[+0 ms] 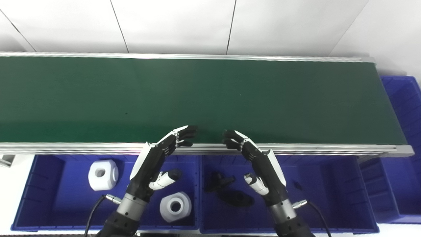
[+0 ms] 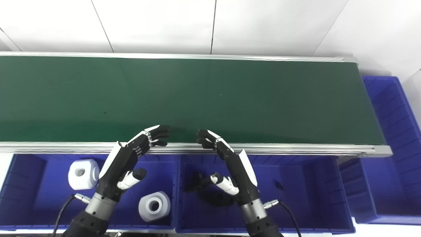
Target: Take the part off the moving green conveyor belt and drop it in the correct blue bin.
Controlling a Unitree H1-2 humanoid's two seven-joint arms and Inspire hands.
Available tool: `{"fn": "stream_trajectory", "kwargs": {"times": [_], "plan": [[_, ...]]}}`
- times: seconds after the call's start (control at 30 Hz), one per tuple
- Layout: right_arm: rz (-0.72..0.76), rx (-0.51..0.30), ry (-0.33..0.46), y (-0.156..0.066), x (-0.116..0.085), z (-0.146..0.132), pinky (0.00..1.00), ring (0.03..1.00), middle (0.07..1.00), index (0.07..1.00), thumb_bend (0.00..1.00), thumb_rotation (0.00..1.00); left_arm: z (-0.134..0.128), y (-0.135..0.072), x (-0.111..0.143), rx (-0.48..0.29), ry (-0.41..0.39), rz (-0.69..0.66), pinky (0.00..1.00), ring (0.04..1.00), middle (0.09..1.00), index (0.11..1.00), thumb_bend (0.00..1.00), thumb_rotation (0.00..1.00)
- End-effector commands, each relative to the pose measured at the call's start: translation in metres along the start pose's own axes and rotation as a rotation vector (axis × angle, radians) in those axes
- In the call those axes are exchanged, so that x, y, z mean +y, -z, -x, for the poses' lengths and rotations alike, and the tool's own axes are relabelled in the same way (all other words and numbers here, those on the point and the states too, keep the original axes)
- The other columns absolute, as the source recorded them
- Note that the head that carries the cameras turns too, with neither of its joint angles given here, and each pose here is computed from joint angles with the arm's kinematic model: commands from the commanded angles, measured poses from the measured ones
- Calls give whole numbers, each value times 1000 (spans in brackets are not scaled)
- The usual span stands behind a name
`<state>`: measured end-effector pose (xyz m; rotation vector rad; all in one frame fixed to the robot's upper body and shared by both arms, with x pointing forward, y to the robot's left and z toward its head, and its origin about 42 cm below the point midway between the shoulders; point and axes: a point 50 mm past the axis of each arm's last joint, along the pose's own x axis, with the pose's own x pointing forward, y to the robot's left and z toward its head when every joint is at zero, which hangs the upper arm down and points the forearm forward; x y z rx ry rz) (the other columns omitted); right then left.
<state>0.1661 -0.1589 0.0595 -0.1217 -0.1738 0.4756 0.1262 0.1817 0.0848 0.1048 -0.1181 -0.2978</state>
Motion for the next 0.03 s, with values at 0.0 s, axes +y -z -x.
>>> {"fn": "stream_trajectory", "kwargs": {"times": [0.0], "plan": [[-3,-62,8,-11,-3,-5,793,804,848,847,756,933,-3,-6,0,-43,4,11,735,826,846,818,832,917]]}}
